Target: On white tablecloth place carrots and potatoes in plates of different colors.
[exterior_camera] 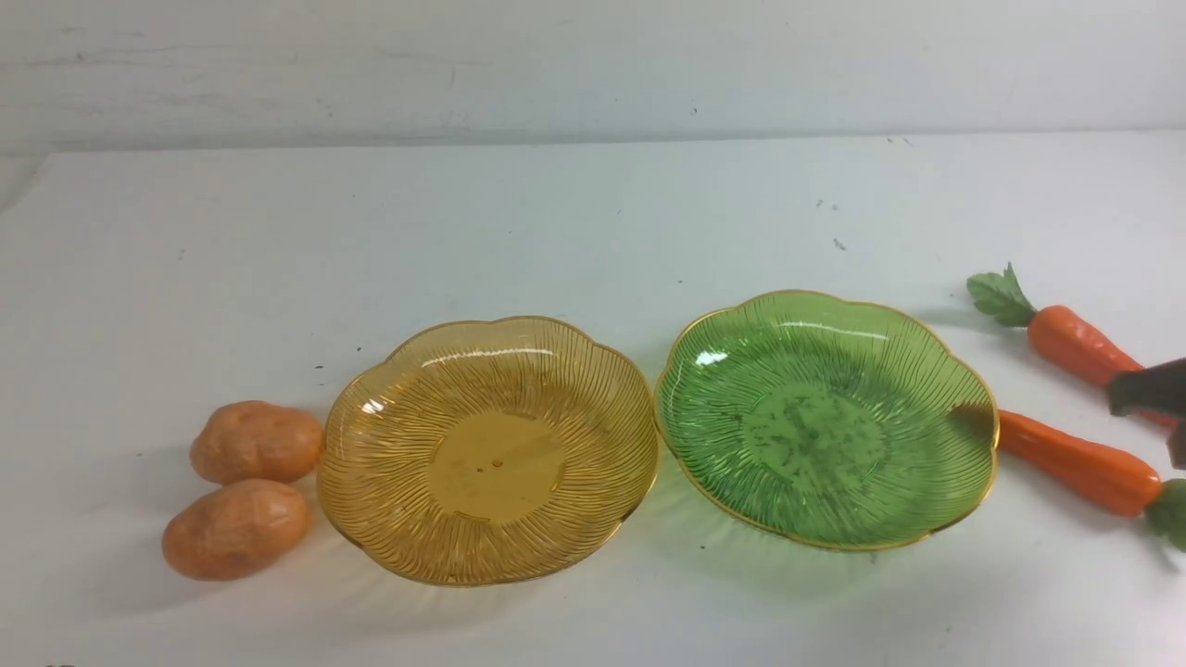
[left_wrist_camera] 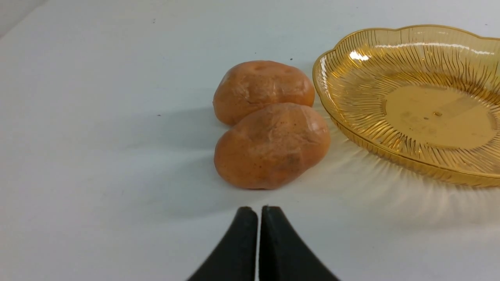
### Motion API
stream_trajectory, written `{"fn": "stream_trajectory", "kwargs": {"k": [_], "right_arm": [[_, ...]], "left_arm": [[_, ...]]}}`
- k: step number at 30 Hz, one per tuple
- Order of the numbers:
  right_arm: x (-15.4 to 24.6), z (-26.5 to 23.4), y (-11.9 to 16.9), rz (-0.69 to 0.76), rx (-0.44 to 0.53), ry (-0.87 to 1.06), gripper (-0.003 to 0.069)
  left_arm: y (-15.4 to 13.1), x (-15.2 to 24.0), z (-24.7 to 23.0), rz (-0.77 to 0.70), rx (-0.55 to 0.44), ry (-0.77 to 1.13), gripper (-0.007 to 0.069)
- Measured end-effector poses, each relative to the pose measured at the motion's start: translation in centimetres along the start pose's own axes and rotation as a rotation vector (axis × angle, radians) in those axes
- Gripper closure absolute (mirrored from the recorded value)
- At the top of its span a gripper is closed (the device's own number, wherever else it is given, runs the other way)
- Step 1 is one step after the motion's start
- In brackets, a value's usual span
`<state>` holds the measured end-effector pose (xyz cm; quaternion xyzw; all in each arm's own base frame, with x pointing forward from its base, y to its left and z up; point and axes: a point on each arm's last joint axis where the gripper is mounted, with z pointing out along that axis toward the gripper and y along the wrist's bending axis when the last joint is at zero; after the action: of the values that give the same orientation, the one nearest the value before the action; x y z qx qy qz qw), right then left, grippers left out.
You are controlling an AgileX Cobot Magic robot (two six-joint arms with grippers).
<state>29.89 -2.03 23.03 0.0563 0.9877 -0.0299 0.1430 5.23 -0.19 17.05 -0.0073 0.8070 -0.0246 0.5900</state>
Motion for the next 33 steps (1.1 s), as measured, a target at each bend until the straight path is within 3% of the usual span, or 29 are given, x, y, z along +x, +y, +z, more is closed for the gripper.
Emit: {"fn": "stream_trajectory", "kwargs": {"k": [7,10,12,17,21,26,28,30,33], "right_arm": [[-2.8,1.8,0.2,-0.177,-0.034,0.081,0.0643],[-3.1,1.8,0.5,-0.268,-0.033,0.066,0.0587],[-3.3,1.8,0.7,-0.315,-0.031,0.048,0.0524],[-3.9,2.2,0.7,-0.47,-0.025,-0.011,0.0205],[-3.9,4.5,0.9,-0.523,-0.039,0.049,0.0073],[-3.4,8.7,0.9,-0.563,-0.036,0.159,0.0077],[-3.1,9.4,0.7,-0.573,-0.02,0.198,0.0158],[-3.2,9.1,0.4,-0.569,0.011,0.228,0.0298],[-3.8,7.6,-0.6,-0.563,0.107,0.274,0.0289]], "left_arm": [[0.0,0.0,0.0,0.0,0.0,0.0,0.0628],[0.0,0.0,0.0,0.0,0.0,0.0,0.0628],[0.0,0.0,0.0,0.0,0.0,0.0,0.0628],[0.0,0.0,0.0,0.0,0.0,0.0,0.0628],[0.0,0.0,0.0,0.0,0.0,0.0,0.0628],[0.0,0.0,0.0,0.0,0.0,0.0,0.0628],[0.0,0.0,0.0,0.0,0.0,0.0,0.0628],[0.0,0.0,0.0,0.0,0.0,0.0,0.0628],[0.0,0.0,0.0,0.0,0.0,0.0,0.0628]]}}
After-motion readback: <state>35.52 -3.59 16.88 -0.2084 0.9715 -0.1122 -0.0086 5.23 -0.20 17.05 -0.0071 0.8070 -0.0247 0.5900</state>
